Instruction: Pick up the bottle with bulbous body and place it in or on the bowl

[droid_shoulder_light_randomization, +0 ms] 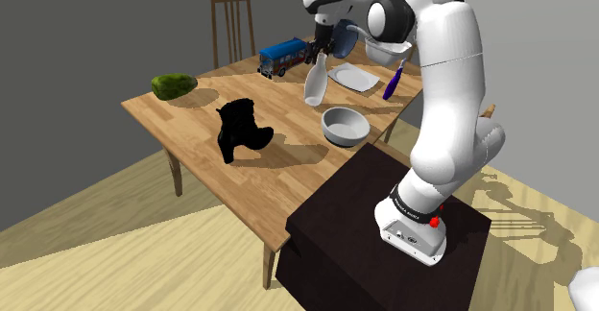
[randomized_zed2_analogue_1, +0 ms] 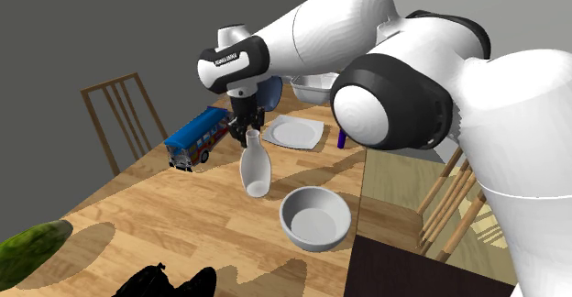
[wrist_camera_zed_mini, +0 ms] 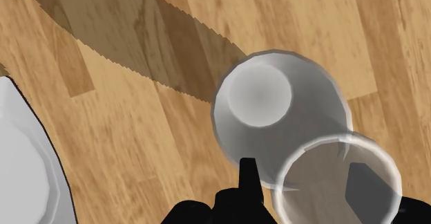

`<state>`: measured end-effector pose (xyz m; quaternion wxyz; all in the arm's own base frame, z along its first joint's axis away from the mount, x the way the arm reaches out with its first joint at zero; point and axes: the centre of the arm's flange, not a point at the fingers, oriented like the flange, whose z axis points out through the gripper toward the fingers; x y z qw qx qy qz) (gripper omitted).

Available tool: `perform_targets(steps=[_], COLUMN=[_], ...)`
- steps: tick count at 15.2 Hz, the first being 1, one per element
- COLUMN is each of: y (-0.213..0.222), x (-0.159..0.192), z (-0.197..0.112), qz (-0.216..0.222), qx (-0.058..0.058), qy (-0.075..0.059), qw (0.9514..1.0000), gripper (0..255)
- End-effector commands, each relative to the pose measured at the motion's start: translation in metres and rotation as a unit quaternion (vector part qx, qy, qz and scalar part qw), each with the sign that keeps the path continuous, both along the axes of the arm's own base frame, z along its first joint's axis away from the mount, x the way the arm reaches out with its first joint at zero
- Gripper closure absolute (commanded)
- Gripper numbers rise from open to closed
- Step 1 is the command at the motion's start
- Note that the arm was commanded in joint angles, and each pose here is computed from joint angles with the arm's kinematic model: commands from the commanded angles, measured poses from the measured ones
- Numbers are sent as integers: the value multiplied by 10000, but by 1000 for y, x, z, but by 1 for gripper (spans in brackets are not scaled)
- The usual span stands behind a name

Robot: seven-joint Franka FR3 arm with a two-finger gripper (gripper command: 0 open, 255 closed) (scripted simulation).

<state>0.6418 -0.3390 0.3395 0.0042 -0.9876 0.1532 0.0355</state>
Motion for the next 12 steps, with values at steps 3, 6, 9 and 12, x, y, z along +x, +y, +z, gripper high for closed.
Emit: perform_targets(steps=[3,6,9,12], y=[0,0,0,0], x=[0,0,0,0], z=[22,38,53,69], qz=[0,0,0,0], qx=[0,0,0,0], qy=[-1,-1,-1,-1], qw=[10000,10000,10000,10000], gripper=[255,255,255,255])
